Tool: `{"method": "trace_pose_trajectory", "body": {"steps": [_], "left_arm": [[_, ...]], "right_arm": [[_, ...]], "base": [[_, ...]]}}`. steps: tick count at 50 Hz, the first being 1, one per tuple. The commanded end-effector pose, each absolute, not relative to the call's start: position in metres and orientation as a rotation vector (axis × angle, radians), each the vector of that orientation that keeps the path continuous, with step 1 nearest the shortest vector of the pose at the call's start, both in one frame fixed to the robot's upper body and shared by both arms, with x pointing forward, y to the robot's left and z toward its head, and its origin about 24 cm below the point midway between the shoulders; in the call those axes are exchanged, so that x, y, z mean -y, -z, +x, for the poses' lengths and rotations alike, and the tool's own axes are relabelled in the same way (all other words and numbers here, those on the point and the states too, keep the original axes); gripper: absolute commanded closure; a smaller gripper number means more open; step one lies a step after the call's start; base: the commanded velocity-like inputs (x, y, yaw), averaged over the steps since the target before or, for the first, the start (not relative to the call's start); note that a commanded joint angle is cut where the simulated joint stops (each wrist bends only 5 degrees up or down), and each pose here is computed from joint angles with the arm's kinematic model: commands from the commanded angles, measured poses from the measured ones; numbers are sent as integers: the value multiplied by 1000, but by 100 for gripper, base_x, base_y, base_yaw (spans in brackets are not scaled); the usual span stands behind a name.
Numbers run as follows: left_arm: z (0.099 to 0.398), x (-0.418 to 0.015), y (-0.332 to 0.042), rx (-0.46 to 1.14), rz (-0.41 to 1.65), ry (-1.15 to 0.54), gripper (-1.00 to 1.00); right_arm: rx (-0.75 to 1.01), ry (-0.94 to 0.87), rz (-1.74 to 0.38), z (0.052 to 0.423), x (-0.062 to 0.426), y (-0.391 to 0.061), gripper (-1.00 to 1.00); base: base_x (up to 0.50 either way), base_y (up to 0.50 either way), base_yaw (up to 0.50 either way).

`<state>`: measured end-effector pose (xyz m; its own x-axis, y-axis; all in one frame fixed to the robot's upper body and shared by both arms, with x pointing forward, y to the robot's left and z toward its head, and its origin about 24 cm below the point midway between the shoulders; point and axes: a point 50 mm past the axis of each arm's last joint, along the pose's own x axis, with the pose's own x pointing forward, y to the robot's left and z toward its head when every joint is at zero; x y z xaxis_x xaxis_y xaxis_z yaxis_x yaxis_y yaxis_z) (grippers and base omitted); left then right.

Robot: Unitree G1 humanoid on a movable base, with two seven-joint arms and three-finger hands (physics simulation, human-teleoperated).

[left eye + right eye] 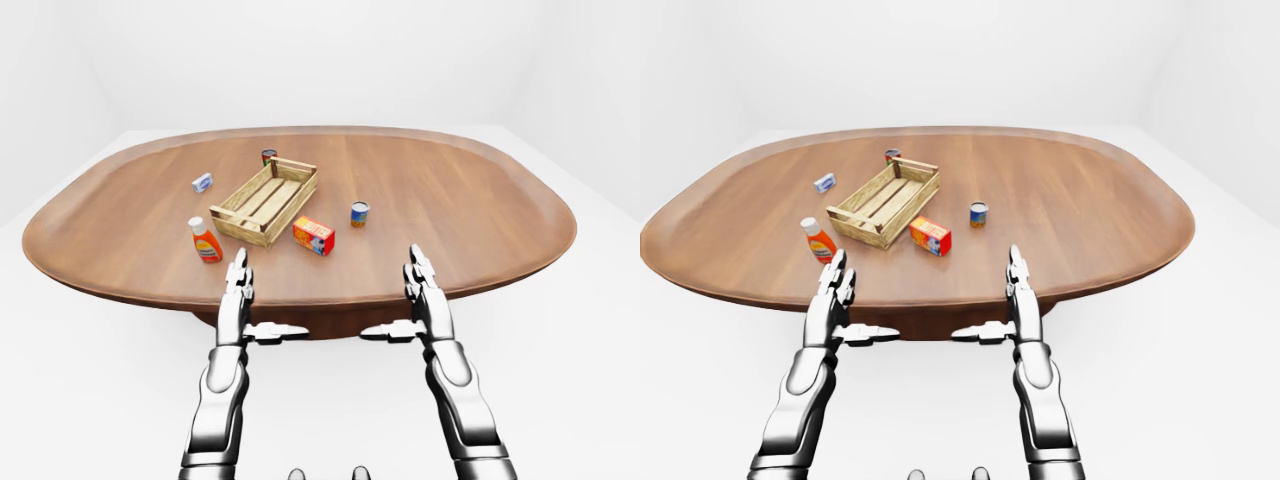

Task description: Pick up the butter and put it in the tray.

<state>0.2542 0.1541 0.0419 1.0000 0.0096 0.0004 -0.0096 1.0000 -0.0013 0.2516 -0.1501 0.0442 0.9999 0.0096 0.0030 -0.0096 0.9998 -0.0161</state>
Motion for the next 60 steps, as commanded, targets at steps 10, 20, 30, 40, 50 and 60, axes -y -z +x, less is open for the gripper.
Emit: {"method": "trace_pose_trajectory", "body": {"steps": [10, 20, 30, 40, 50, 60], "left_arm": [[254, -168, -50, 13, -19, -32, -100], [232, -175, -83, 130, -25, -14, -100], [212, -185, -115, 273, -39, -6, -100], [191, -186, -132, 348, -33, 20, -100], [189, -190, -140, 388, -34, 12, -100], [193, -191, -138, 379, -35, 6, -100]], "right_arm": [[67, -35, -57, 238, 146, -68, -100], [201, -28, -101, 216, 141, -100, -100], [314, -55, -122, 193, 132, -127, -100], [408, -63, -143, 175, 125, -148, -100], [417, -60, -179, 174, 126, -150, -100], [420, -49, -203, 174, 126, -150, -100]], "base": [[0, 0, 0], [0, 0, 0], [0, 0, 0], [0, 0, 0], [0, 2, 0], [0, 50, 0]]}}
